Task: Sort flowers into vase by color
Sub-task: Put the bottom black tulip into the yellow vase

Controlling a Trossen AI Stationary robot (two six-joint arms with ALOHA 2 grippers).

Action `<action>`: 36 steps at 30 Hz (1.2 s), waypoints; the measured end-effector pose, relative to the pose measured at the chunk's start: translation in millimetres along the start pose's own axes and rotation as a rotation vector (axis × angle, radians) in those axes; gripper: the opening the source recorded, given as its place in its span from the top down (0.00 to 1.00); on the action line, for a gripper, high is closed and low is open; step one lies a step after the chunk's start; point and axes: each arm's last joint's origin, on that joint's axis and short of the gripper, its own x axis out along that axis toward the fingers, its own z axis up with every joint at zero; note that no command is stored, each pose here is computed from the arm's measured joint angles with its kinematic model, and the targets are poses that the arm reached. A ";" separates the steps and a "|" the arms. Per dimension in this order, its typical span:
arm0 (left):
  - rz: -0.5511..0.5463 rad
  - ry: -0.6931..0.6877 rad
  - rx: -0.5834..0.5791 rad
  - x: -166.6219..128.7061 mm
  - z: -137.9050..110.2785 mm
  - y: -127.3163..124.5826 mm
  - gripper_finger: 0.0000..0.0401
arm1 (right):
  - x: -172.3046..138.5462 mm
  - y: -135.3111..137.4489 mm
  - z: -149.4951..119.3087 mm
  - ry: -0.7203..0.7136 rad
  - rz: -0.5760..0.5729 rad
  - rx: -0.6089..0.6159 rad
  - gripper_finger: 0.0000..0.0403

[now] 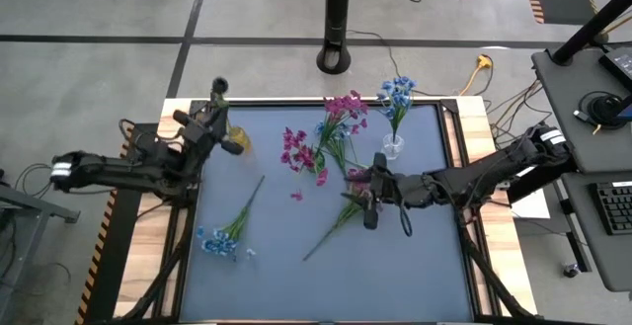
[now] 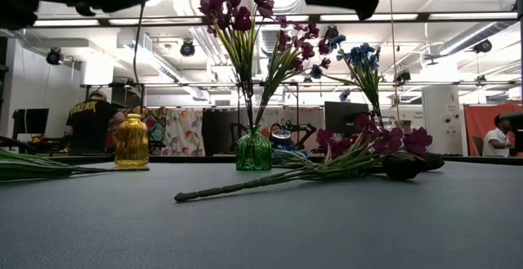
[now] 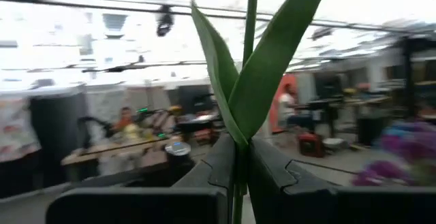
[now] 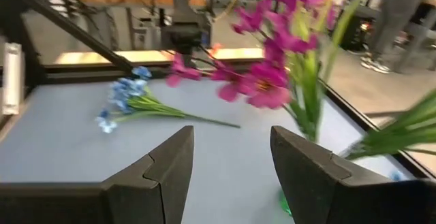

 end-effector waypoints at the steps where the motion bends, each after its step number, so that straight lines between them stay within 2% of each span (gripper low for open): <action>1: 0.028 0.006 -0.003 3.4 -2.4 2.0 0.98 | 1.1 -2.5 -0.6 0.008 -0.010 -0.001 0.53; 6: 0.106 0.056 0.014 14.7 -14.9 6.0 0.98 | 3.7 -8.2 -1.5 0.020 -0.033 -0.002 0.54; 22: 0.134 0.117 0.132 24.8 -31.3 3.8 0.98 | 3.6 -8.3 -1.4 0.020 -0.034 -0.017 0.54; 36: 0.143 0.157 0.101 33.7 -48.1 3.0 0.98 | 3.6 -8.3 -2.6 0.029 -0.034 -0.005 0.54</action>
